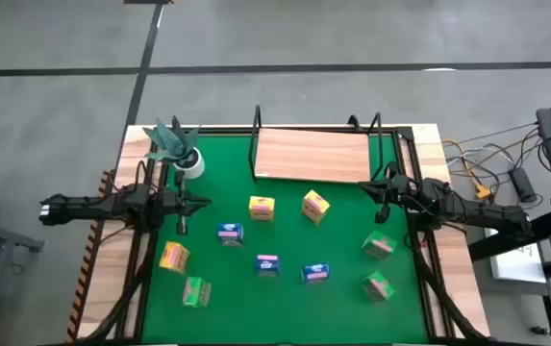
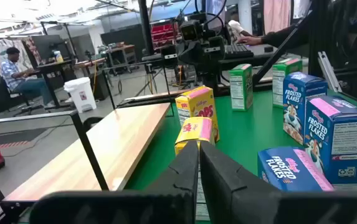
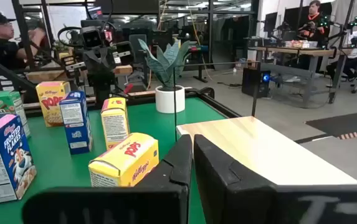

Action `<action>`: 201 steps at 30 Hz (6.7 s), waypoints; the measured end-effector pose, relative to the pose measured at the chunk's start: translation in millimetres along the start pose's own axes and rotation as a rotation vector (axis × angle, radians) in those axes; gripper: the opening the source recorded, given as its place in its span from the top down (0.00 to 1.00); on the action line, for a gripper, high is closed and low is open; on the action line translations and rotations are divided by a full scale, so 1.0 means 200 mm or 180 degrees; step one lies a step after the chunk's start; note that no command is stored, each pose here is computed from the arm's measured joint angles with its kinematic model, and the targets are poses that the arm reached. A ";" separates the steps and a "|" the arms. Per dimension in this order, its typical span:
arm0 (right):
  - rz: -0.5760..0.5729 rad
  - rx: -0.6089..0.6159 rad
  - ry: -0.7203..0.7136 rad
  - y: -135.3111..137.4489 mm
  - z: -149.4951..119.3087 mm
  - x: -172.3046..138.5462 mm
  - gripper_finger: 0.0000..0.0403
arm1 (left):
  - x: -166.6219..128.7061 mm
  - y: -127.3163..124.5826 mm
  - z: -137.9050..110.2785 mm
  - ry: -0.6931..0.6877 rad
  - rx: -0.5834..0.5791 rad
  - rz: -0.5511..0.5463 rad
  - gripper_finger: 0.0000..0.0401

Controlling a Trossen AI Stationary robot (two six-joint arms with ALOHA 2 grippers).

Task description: Stack cereal on shelf

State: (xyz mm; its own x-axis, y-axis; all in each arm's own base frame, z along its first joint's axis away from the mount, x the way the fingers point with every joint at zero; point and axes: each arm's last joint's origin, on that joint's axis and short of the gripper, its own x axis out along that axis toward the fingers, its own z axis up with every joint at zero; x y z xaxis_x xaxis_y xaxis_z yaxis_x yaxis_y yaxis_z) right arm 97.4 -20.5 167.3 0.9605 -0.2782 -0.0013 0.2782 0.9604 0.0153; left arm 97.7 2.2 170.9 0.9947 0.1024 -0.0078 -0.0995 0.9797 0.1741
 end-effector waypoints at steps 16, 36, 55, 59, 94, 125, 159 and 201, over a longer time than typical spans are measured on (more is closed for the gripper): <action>0.0000 0.0000 0.0000 0.00 0.00 0.00 0.98 | 0.00 0.00 0.00 0.0000 -0.0001 0.0000 1.00; 0.0000 0.0000 0.0001 0.00 0.00 0.00 0.98 | 0.00 0.00 0.00 0.0000 -0.0001 0.0000 1.00; 0.0001 0.0000 0.0002 0.00 0.00 0.00 0.98 | 0.00 0.00 0.00 -0.0001 -0.0001 -0.0001 1.00; 0.0001 0.0000 0.0001 0.00 0.00 0.00 0.98 | 0.00 0.00 0.00 -0.0001 0.0000 0.0000 1.00; -0.0006 -0.0001 -0.0020 0.00 0.00 0.00 0.98 | -0.01 0.02 0.10 -0.0693 -0.1666 -0.0105 1.00; -0.0004 0.0456 -0.1124 0.00 0.17 -0.03 0.98 | 0.08 0.06 0.52 -0.2153 -0.1685 -0.0614 1.00; 0.0417 -0.0329 -0.2086 0.02 0.38 -0.09 0.98 | 0.77 0.04 0.89 0.1602 -0.0938 -0.0427 1.00; 0.0402 -0.0503 -0.1622 0.03 0.40 0.03 0.98 | 1.23 -0.02 0.52 0.3659 0.0266 -0.0209 0.38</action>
State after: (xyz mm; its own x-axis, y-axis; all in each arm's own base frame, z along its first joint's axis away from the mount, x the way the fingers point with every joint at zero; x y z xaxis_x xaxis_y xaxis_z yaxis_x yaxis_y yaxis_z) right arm 105.8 -17.1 248.3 0.8744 -0.0949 0.4758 0.1954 0.9665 -0.1664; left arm 345.0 4.6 271.1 0.3832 0.1902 -0.9039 -0.0036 0.9789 0.2044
